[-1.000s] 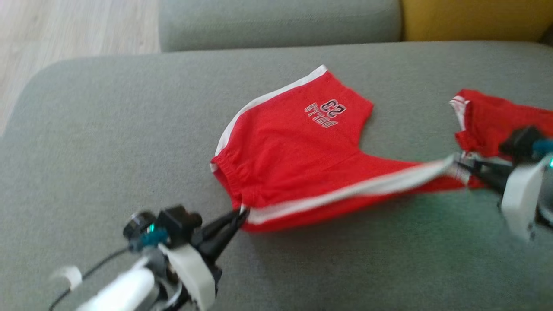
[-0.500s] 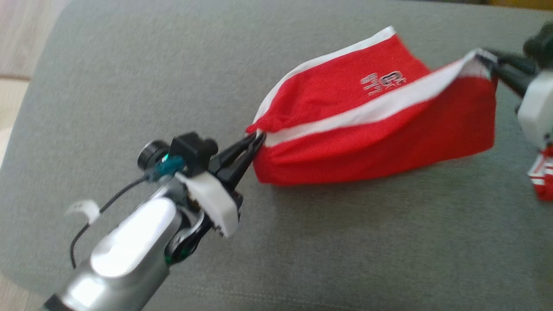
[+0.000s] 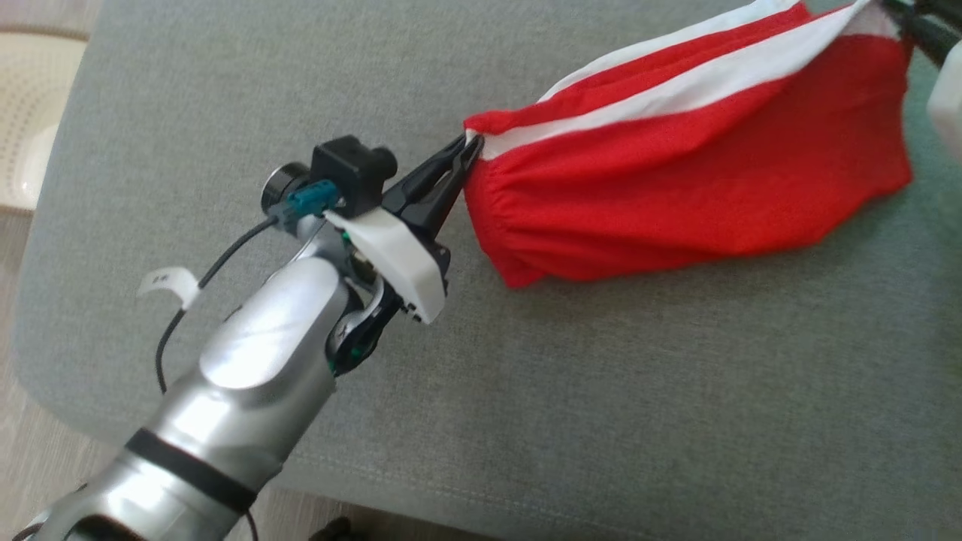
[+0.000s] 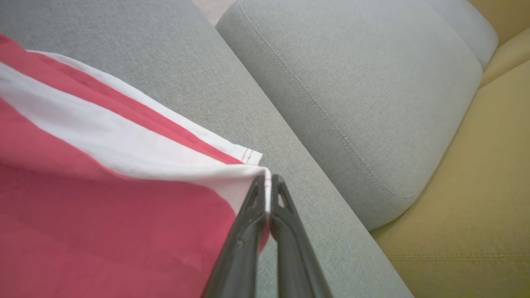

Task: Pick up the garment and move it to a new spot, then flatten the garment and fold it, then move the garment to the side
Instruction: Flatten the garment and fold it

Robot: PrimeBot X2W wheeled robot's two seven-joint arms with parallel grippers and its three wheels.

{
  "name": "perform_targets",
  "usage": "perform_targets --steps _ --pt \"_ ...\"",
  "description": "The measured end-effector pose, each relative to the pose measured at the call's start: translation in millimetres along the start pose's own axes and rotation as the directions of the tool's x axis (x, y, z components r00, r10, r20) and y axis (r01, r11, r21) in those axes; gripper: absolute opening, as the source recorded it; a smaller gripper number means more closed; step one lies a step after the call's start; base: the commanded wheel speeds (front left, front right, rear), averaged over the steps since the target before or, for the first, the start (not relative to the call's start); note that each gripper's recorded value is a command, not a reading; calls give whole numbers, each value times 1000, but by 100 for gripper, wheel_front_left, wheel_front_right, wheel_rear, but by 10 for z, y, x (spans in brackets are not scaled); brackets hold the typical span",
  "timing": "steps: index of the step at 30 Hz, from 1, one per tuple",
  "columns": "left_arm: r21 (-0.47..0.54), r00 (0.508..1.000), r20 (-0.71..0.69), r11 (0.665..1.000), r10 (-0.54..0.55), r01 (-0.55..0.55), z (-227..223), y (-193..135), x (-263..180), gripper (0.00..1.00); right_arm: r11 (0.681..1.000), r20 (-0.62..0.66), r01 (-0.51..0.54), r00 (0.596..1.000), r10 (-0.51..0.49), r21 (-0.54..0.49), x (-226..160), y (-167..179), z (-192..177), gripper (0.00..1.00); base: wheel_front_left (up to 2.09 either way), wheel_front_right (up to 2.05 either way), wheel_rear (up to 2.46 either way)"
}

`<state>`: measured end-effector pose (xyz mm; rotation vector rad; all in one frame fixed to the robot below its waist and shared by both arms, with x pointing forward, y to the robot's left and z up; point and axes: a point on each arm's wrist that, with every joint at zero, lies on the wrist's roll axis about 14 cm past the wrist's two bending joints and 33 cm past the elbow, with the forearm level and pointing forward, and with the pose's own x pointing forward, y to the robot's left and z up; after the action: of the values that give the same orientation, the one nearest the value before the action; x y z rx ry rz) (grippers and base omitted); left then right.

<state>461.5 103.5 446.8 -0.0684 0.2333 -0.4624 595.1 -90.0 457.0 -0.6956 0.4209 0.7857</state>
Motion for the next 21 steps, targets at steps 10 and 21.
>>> perform_targets --steps 10,21 --pt "-3 999 -37 1000 17 -17 -170 106 168 0 1000 -8 -14 1000 14 20 390 29 -178 0 0 0 0" --pt "-14 997 -69 999 38 -39 -305 188 260 0 998 56 27 998 -31 64 567 -111 -121 100 0 0 0"
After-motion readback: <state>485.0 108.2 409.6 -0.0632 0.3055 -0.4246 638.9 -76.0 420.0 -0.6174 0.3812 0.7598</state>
